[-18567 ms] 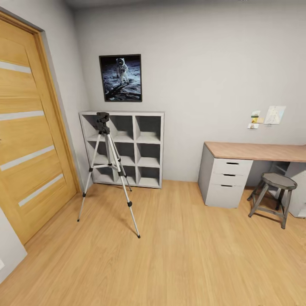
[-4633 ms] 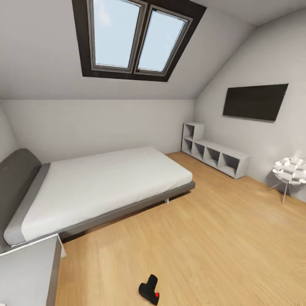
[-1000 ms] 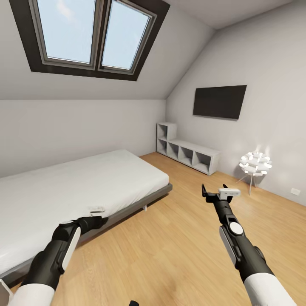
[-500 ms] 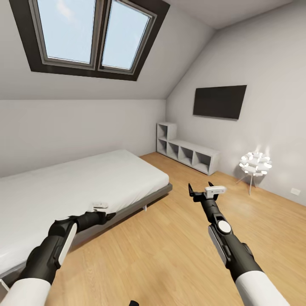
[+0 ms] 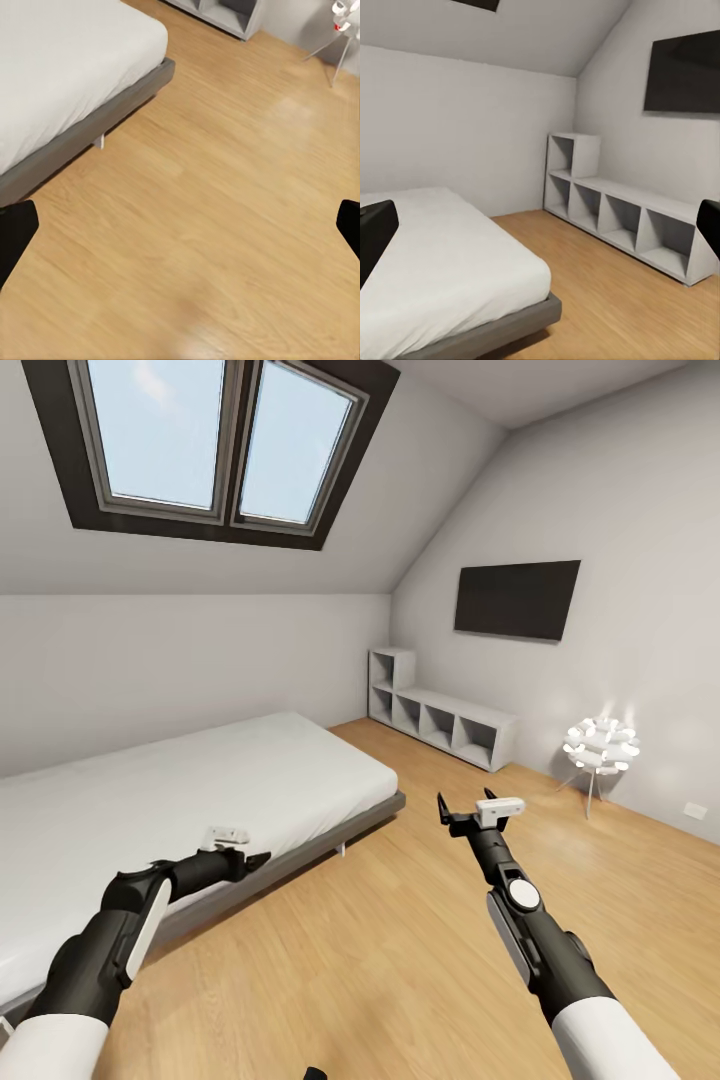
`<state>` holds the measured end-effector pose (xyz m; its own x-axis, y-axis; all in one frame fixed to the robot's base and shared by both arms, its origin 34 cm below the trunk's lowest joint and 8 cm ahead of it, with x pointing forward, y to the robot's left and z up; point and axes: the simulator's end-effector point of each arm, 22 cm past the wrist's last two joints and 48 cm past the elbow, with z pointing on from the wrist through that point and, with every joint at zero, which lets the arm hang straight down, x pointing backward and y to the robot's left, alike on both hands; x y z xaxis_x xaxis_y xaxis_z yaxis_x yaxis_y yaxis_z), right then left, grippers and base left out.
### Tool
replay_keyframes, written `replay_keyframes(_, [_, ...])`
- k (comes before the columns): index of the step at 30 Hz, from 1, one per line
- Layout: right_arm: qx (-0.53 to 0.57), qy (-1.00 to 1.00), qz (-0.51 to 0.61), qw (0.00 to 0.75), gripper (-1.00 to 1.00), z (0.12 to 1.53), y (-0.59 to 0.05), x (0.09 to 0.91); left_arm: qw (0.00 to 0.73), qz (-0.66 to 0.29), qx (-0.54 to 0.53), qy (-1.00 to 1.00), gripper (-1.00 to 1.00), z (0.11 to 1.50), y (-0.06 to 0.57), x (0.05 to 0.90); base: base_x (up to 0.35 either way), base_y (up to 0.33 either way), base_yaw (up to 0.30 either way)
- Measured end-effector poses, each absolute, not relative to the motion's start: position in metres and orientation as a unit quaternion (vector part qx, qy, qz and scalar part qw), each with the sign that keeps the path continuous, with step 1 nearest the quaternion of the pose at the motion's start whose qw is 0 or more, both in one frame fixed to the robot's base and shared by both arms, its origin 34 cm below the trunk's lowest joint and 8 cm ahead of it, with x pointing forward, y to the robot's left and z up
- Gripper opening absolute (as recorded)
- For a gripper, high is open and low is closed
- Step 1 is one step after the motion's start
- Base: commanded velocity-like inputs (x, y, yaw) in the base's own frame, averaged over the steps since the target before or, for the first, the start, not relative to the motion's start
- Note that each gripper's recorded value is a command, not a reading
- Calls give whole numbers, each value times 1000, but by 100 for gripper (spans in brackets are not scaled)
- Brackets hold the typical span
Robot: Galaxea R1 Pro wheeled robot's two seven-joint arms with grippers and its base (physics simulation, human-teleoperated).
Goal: Attach the digital camera to the camera tripod in the bedroom.
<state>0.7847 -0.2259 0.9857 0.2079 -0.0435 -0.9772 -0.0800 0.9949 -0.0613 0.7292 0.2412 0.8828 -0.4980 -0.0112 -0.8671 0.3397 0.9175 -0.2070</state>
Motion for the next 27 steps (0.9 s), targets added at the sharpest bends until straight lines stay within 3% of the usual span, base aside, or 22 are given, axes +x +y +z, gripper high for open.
replay_keyframes(11, [-49, 634, 12, 772, 100, 980, -227, 784, 504, -175, 103, 839, 100, 898, 242, 731, 0, 106, 4])
replay_keyframes(27, [-49, 636, 12, 770, 100, 978, -226, 785, 501, -191, 114, 836, 100, 898, 233, 728, 0, 18, -3])
